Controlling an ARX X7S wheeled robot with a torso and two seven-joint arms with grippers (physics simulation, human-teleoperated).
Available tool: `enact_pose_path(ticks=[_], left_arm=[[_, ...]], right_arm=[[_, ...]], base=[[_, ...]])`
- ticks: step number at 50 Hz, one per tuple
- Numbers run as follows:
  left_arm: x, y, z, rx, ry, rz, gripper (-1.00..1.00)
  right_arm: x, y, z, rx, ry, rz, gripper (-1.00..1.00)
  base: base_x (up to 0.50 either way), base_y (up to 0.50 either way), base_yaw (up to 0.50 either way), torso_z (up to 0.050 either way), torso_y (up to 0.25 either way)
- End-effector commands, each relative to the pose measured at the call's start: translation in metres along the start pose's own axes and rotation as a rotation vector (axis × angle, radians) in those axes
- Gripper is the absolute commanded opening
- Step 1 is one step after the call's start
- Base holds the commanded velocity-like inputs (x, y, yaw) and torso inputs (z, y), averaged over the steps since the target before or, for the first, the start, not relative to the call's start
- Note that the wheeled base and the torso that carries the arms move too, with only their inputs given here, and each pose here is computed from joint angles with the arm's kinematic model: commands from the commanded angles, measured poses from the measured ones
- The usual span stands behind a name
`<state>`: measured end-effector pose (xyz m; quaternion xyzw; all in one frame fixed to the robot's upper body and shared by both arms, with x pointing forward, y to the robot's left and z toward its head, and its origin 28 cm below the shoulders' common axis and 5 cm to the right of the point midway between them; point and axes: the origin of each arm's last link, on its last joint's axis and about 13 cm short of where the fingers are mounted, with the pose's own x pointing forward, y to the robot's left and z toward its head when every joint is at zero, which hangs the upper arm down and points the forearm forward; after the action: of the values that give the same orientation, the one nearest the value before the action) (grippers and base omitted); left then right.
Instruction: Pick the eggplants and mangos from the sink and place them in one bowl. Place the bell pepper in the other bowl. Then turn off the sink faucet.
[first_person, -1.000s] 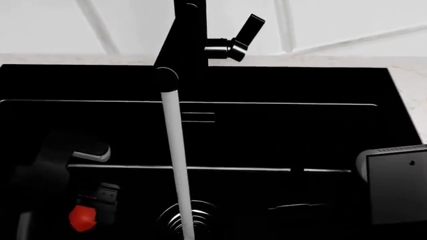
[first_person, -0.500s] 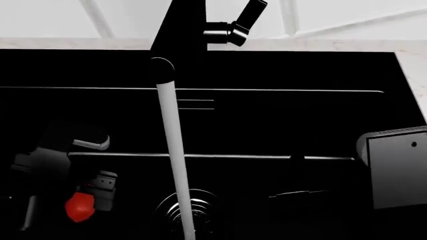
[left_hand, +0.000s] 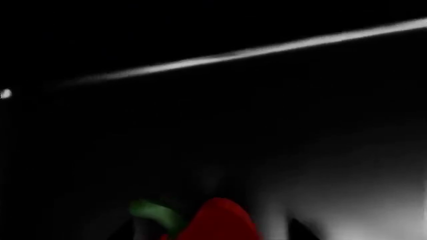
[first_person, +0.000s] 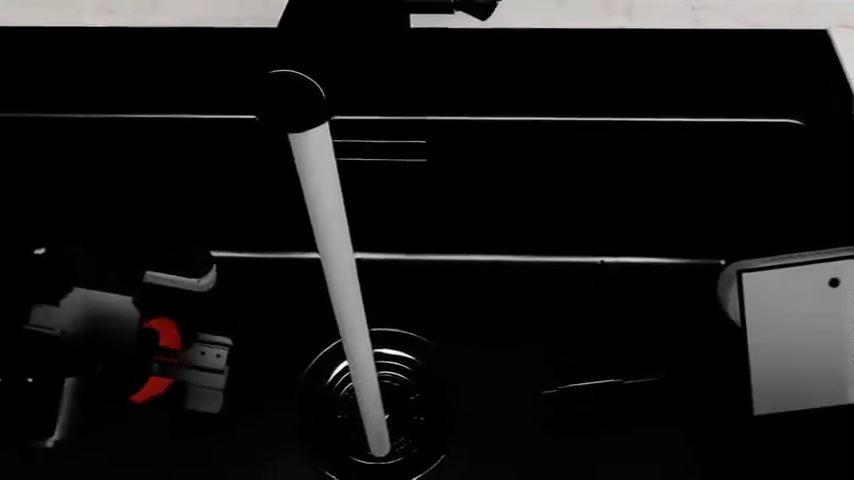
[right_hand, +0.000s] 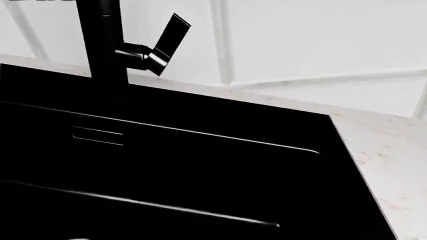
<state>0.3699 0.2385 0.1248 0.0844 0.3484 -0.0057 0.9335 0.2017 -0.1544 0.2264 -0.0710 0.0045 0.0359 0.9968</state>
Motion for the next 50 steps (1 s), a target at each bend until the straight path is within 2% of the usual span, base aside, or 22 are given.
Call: enact_pose_path(ticks=[1, 2, 4, 10, 11, 18, 29, 35, 38, 44, 50], left_arm=[[0.002, -0.001, -0.002, -0.037, 0.018, -0.023, 1.00], [0.002, -0.002, -0.003, -0.006, 0.015, -0.036, 1.00], [0.001, -0.004, -0.005, -0.003, 0.014, -0.042, 1.00], [0.000, -0.003, -0.002, -0.063, 0.034, -0.012, 1.00], [-0.001, -0.002, -0.001, -0.054, 0.021, -0.006, -1.00], [-0.010, -0.003, 0.002, -0.063, 0.036, -0.016, -1.00], [-0.029, -0.002, 0.016, -0.055, -0.019, -0.034, -1.00], [-0.046, 0.003, 0.025, -0.052, -0.086, -0.037, -1.00], [-0.060, 0.000, 0.026, 0.003, -0.168, -0.049, -1.00], [-0.076, -0.002, 0.031, -0.008, -0.215, -0.075, -1.00], [-0.086, -0.001, 0.031, 0.023, -0.252, -0.081, -1.00]], right_arm=[[0.001, 0.000, 0.000, 0.005, -0.008, 0.006, 1.00], [0.001, 0.000, 0.000, 0.003, -0.008, 0.005, 1.00], [0.001, 0.000, 0.000, 0.002, -0.008, 0.007, 1.00], [-0.001, -0.001, -0.001, 0.005, -0.007, 0.002, 1.00], [-0.001, 0.000, -0.001, 0.006, -0.007, 0.001, 1.00], [-0.001, -0.002, 0.001, 0.003, -0.013, -0.001, 1.00], [-0.002, -0.002, 0.003, 0.001, -0.019, -0.006, 1.00], [0.000, -0.002, 0.003, 0.000, -0.018, -0.001, 1.00], [0.000, -0.001, 0.002, 0.001, -0.014, 0.002, 1.00], [0.002, -0.001, 0.004, -0.005, -0.012, 0.007, 1.00], [0.001, -0.001, 0.002, -0.003, -0.008, 0.005, 1.00]], base=[[0.00, 0.00, 0.00, 0.004, -0.068], [0.00, 0.00, 0.00, 0.000, -0.127], [0.00, 0.00, 0.00, 0.002, -0.250], [0.00, 0.00, 0.00, 0.008, -0.212], [0.00, 0.00, 0.00, 0.000, 0.000], [0.00, 0.00, 0.00, 0.000, 0.000], [0.00, 0.00, 0.00, 0.000, 0.000], [0.00, 0.00, 0.00, 0.000, 0.000], [0.00, 0.00, 0.00, 0.000, 0.000], [0.00, 0.00, 0.00, 0.000, 0.000], [0.00, 0.00, 0.00, 0.000, 0.000]])
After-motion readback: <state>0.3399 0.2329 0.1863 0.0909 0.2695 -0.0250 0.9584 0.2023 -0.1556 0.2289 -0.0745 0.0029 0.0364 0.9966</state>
